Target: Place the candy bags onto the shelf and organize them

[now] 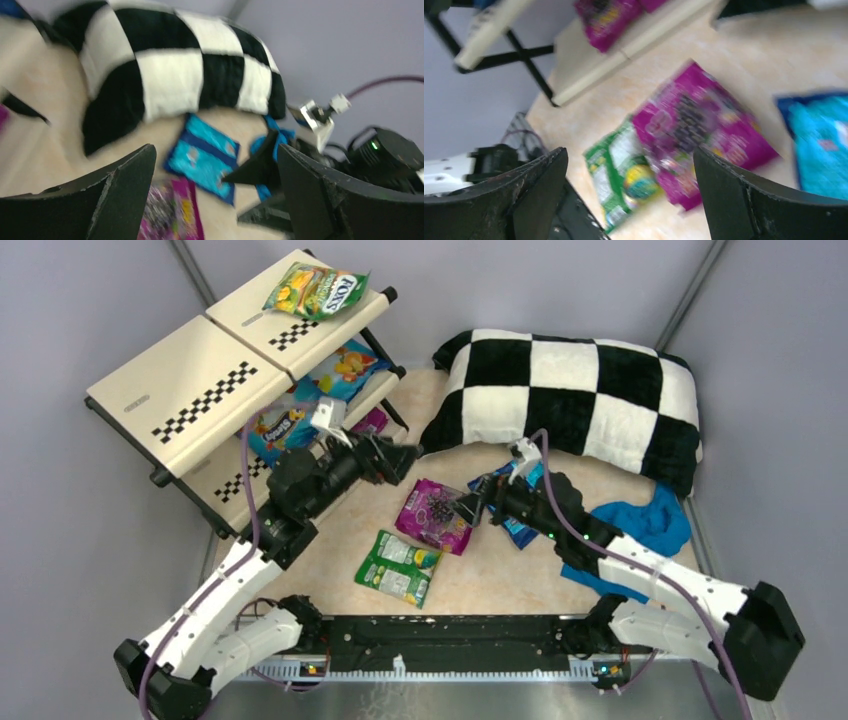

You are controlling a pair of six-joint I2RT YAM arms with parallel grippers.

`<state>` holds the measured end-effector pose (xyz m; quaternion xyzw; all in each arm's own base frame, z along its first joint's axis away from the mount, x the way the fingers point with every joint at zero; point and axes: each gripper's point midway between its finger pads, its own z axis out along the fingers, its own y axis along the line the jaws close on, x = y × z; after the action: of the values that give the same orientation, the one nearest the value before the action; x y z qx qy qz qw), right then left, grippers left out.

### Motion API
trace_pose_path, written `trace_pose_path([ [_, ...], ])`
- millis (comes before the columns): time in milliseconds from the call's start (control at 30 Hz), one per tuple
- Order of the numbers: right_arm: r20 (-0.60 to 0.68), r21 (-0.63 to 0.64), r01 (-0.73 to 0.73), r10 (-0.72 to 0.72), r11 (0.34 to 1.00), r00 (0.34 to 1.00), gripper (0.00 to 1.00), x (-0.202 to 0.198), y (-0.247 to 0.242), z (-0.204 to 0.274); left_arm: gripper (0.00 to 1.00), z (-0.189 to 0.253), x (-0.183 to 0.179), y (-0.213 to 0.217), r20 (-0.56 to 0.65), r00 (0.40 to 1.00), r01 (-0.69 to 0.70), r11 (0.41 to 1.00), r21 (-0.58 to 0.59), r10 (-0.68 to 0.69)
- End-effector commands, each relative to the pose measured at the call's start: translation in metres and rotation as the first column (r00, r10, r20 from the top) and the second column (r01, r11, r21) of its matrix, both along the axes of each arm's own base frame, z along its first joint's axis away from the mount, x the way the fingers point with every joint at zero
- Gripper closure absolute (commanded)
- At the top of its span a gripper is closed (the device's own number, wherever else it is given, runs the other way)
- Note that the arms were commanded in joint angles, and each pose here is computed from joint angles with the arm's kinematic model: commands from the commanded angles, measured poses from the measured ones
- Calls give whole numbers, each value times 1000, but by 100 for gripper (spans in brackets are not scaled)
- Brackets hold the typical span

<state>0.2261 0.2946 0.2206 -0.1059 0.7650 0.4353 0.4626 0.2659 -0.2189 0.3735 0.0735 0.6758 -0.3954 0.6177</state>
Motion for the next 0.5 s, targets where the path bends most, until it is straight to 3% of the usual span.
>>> trace_pose_path([
  [0,-121,-54,41,-48,998,991,5,-8,-47,-58,4,-68,-49,-36,-293,915,222,952,-211,-278],
  [67,-162,-24,43,-47,999,986,2,-8,-55,-66,3,-93,-59,-50,-360,877,259,944,-204,-318],
  [200,-274,0,26,-26,1000,961,2,-5,-61,-84,2,-148,-77,-81,-486,830,266,960,-88,-275],
  [367,-364,160,-34,91,986,927,6,-9,-50,-89,2,-204,-94,-94,-550,827,213,970,120,-114],
  [467,-403,191,-50,125,980,907,12,-8,-43,-100,1,-225,-98,-96,-559,828,199,954,224,-42],
])
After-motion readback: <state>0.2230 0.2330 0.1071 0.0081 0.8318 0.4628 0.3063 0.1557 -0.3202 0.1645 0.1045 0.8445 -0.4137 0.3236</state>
